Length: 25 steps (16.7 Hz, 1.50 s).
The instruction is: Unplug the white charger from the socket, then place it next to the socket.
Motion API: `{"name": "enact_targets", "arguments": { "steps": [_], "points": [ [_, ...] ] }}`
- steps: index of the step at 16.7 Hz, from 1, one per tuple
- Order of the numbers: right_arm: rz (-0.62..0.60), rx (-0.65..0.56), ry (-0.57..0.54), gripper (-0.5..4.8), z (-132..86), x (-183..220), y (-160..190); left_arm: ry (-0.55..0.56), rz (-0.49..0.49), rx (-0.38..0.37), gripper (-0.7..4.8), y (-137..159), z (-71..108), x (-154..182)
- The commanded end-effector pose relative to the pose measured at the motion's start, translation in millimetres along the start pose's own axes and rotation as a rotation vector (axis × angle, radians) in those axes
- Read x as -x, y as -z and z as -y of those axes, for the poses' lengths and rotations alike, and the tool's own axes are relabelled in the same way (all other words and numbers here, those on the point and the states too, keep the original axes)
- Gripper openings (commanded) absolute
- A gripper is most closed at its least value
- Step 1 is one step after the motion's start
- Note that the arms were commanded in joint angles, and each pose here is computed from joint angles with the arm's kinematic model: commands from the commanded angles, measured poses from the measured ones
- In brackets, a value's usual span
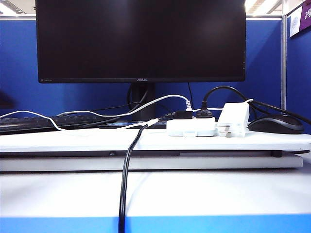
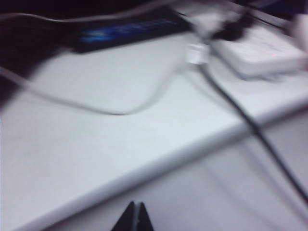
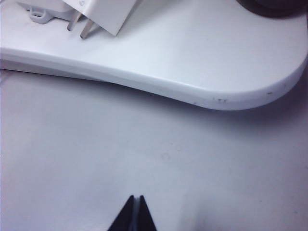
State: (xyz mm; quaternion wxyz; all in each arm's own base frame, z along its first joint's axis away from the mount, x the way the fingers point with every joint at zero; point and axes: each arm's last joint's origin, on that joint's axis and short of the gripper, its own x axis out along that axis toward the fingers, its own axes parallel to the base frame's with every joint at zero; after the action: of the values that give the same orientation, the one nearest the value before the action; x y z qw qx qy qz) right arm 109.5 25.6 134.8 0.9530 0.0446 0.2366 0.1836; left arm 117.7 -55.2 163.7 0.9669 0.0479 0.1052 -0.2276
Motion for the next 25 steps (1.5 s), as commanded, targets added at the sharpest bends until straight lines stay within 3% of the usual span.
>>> {"name": "enact_targets", "arguments": {
  "steps": [1, 3, 9, 13, 25],
  "points": [
    [0.020, 0.003, 0.001, -0.01, -0.3, 0.5, -3.1, -0.109, 0.062, 0.024, -0.05, 5.0, -13.3, 8.5],
    [0.020, 0.003, 0.000, -0.01, -0.3, 0.5, -3.1, -0.156, 0.083, 0.030, -0.05, 11.2, -17.7, 12.9],
    [0.019, 0.003, 0.000, -0.01, -0.3, 0.5, -3.1, -0.297, -0.028, 0.070, -0.05, 28.9, -27.9, 29.6],
    [0.020, 0.003, 0.000, -0.01, -0.3, 0.5, -3.1, -0.368, 0.026, 0.070, -0.05, 26.1, -31.7, 35.6],
    [0.019, 0.003, 0.000, -0.01, -0.3, 0.5, -3.0, -0.366, 0.031, 0.073, -0.04, 25.6, -31.7, 35.6]
  ]
}}
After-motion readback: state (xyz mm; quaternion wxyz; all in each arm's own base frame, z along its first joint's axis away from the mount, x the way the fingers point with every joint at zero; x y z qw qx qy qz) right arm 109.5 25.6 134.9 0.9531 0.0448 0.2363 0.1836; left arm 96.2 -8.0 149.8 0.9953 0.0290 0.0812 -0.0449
